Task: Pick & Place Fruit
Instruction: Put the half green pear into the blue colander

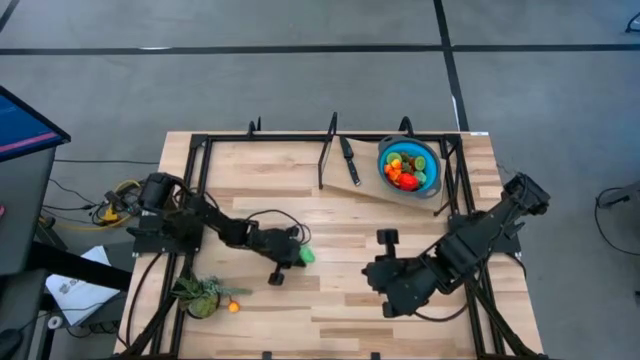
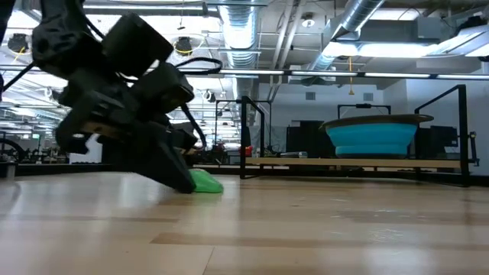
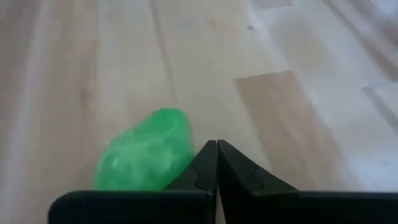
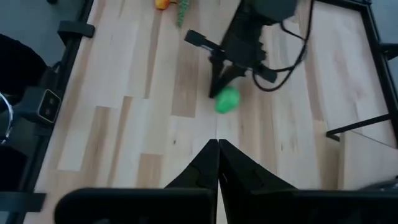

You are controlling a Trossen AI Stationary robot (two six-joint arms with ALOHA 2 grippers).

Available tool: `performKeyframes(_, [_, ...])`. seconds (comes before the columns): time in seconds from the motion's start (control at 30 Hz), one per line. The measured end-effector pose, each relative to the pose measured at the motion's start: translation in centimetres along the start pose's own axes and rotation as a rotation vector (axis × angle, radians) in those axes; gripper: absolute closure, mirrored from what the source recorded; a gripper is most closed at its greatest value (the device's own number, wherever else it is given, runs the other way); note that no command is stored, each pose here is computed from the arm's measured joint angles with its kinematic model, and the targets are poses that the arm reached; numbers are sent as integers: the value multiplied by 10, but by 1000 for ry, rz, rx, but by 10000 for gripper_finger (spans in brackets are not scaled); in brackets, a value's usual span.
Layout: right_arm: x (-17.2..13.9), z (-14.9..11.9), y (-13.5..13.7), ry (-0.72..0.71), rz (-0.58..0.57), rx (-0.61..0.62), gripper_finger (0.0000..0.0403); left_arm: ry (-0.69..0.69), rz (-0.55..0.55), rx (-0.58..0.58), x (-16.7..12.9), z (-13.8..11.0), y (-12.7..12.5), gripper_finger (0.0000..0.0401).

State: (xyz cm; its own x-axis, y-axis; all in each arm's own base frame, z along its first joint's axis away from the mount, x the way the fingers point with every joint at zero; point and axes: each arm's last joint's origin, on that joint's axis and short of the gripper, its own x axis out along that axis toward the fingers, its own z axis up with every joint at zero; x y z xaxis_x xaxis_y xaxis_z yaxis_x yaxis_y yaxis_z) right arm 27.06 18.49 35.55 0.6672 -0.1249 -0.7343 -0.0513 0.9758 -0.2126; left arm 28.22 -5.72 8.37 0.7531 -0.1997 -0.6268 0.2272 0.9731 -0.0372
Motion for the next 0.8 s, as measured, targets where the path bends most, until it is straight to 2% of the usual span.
performKeyframes(0.17, [0,-2,-2,18,-11,-3,403,-32,9,5,-8,10,0,401])
performKeyframes(0.37, [6,0,-12,39,-45,-29,403,-164,-26,39,-40,28,-16,401])
performKeyframes(0.47, [12,-7,-16,33,-43,-38,403,-234,0,50,-60,34,-23,401])
performKeyframes(0.6, [29,-35,-25,-61,21,37,403,-284,44,57,-84,30,-31,401])
performKeyframes(0.8, [49,-73,-37,-352,79,224,403,-380,69,31,-109,30,-33,401])
